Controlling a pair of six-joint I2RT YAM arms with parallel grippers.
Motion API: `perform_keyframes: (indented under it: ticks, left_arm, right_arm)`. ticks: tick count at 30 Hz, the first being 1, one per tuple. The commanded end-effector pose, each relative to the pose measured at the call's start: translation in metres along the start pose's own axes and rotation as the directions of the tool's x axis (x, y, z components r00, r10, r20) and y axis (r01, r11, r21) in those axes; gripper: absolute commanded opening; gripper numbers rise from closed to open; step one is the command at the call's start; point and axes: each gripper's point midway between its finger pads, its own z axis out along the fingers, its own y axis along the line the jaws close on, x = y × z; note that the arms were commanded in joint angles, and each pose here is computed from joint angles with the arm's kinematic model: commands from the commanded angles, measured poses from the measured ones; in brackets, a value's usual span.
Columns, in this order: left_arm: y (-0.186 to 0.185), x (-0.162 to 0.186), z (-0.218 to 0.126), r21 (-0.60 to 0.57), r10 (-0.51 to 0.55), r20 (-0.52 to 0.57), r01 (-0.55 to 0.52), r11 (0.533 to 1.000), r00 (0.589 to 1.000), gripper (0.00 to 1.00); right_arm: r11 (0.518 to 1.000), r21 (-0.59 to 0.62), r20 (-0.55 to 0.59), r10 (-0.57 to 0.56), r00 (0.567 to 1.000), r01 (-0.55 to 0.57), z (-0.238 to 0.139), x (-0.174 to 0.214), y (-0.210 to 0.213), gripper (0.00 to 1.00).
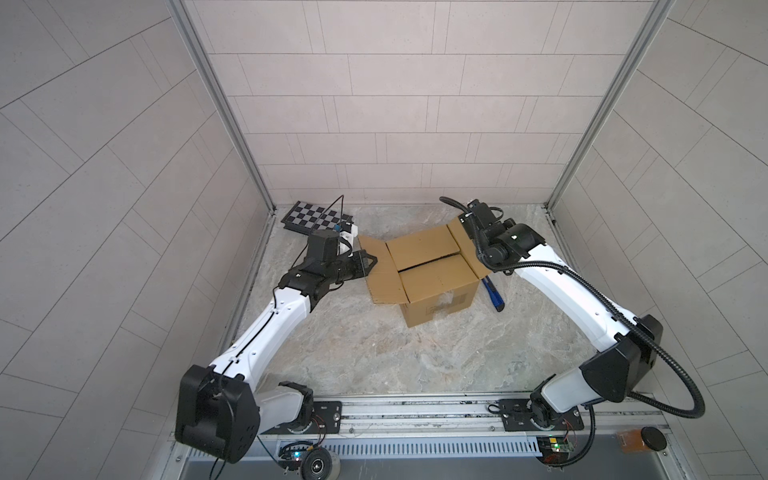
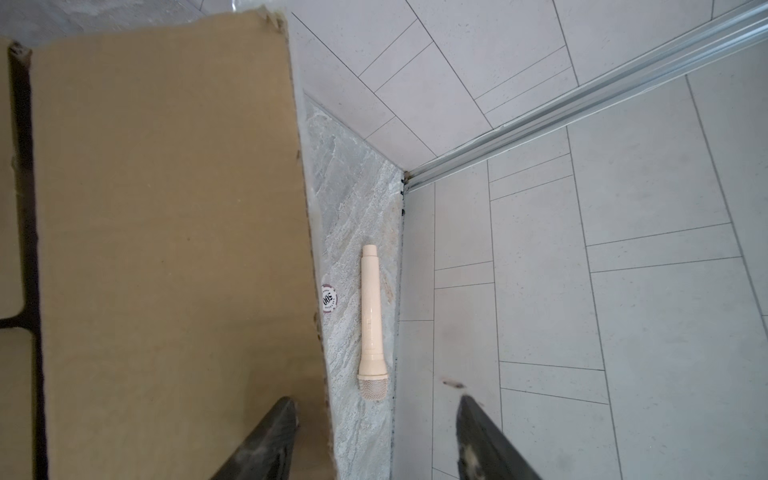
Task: Unpack the express box
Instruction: 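Reach the right gripper down into the box and grasp the plastic snack bag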
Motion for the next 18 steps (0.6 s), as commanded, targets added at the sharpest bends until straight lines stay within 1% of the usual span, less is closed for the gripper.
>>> perform_keyframes:
  ticks: [1,4,7,8,9,11,13,15,16,18]
  left_arm:
    - [0.010,0.012,0.004,-0.024,0.006,-0.047,-0.007,1.000,0.999,0.00]
    - [0.010,0.012,0.004,-0.023,0.006,-0.047,-0.007,1.000,0.999,0.00]
    - [0.010,0.013,0.005,-0.021,0.003,-0.051,-0.004,1.000,0.999,0.00]
    - [0.010,0.013,0.005,-0.018,0.004,-0.050,-0.005,1.000,0.999,0.00]
    - [0.010,0.013,0.005,-0.018,0.002,-0.052,-0.003,1.000,0.999,0.00]
    - [0.009,0.014,0.006,-0.012,-0.001,-0.055,0.001,1.000,0.998,0.00]
    - [0.009,0.013,0.006,-0.011,-0.003,-0.055,0.002,1.000,0.998,0.00]
    - [0.009,0.013,0.007,-0.012,-0.002,-0.054,0.002,1.000,0.999,0.00]
    - [0.009,0.013,0.008,-0.009,-0.003,-0.055,0.003,1.000,0.998,0.00]
    - [0.009,0.013,0.008,-0.008,-0.005,-0.057,0.005,1.000,0.998,0.00]
  right_arm:
    - [0.992,0.112,-0.022,-0.051,0.998,0.053,0.005,0.000,-0.007,0.63]
    - [0.992,0.102,0.004,-0.071,0.997,0.070,0.005,-0.006,0.006,0.62]
    - [0.986,0.103,-0.001,-0.129,0.992,0.128,0.010,-0.011,0.025,0.59]
    - [0.984,0.101,-0.011,-0.149,0.989,0.149,0.012,-0.011,0.030,0.54]
    - [0.981,0.098,-0.020,-0.166,0.986,0.167,0.014,-0.012,0.037,0.47]
    - [0.977,0.104,-0.021,-0.183,0.983,0.185,0.014,-0.015,0.046,0.39]
    - [0.973,0.096,0.002,-0.210,0.978,0.209,0.010,-0.021,0.060,0.34]
    - [0.978,0.013,0.026,-0.207,0.978,0.207,0.008,-0.024,0.081,0.25]
    - [0.980,-0.044,0.033,-0.191,0.981,0.192,0.008,-0.024,0.091,0.22]
    - [0.971,-0.197,0.046,-0.131,0.990,0.137,0.003,-0.024,0.112,0.19]
